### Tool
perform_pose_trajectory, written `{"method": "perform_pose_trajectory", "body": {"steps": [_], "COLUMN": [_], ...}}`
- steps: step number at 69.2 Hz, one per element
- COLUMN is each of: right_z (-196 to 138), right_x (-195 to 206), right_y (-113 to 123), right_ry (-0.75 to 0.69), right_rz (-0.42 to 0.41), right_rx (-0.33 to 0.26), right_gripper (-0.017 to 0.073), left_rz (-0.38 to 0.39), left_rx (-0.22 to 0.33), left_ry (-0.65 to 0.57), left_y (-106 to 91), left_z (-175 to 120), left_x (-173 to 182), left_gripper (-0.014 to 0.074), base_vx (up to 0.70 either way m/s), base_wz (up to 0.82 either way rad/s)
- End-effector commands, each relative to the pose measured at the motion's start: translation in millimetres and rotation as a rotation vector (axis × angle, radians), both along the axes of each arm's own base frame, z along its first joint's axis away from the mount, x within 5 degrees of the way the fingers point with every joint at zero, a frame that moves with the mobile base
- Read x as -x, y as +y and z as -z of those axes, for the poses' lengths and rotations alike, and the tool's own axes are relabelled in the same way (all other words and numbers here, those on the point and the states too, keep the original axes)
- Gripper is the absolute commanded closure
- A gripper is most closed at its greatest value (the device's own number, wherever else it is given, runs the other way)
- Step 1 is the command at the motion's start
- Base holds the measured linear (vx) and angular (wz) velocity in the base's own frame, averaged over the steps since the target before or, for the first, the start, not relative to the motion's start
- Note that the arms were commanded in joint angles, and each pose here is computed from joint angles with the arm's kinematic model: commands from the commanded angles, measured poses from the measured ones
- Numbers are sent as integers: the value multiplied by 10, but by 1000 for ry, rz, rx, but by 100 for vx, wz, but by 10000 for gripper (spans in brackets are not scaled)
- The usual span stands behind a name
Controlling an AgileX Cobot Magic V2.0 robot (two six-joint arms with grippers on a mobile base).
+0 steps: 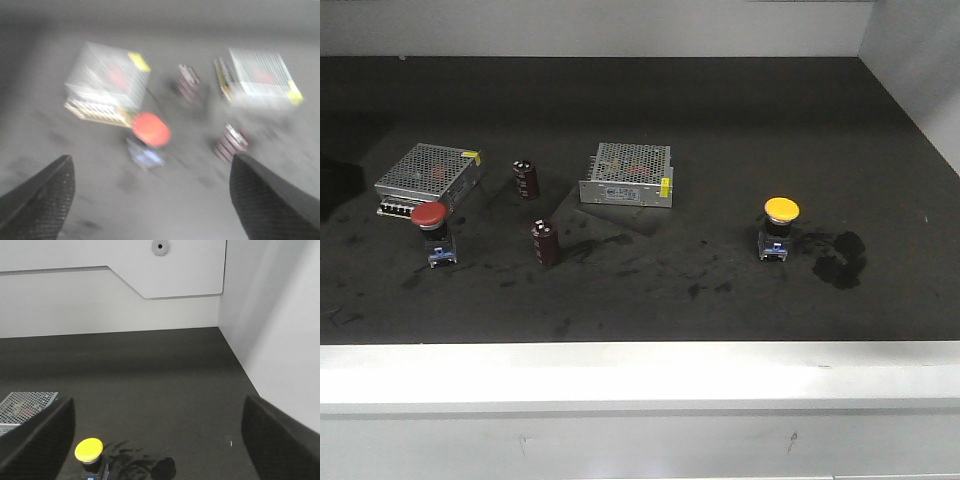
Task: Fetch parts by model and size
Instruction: 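Lower the left gripper around the red-capped push-button switch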
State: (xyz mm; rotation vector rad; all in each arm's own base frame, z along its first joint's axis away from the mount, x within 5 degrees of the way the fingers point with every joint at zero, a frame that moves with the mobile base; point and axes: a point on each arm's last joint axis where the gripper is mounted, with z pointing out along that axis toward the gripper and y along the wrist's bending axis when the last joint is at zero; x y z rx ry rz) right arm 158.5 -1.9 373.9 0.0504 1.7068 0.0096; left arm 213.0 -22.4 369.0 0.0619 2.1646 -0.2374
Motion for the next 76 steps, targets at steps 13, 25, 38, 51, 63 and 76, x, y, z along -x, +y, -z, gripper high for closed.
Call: {"method": "perform_pose_trajectory", "body": {"steps": [13, 25, 38, 51, 63, 76], "right_z": [-181, -180, -180, -180, -180, -147], "right_x": [10, 9, 9, 9, 9, -46], "right_y": [5, 5, 5, 5, 5, 5], "right_ry": [-106, -106, -106, -106, -106, -85], "right_rz": [-7, -7, -7, -7, -7, -7], "right_rx": [1, 1, 1, 1, 1, 0], "right_gripper": [-55, -48, -38, -35, -35, -35], "left_rz": [28, 67, 17, -87, -125, -105], "left_rx": [20, 14, 6, -75, -69, -76], "left_ry": [23, 107, 327, 429, 484, 527], "left_y": [-54, -94, -87, -128, -276, -426], "left_z": [-95, -246, -184, -104, 24, 178], "left_x": [-448, -797, -1208, -1507, -1723, -1897], "left_gripper": [10, 10, 10, 10, 10, 11], "base_vx": [0, 0, 0, 0, 0, 0], "base_wz": [0, 0, 0, 0, 0, 0]}}
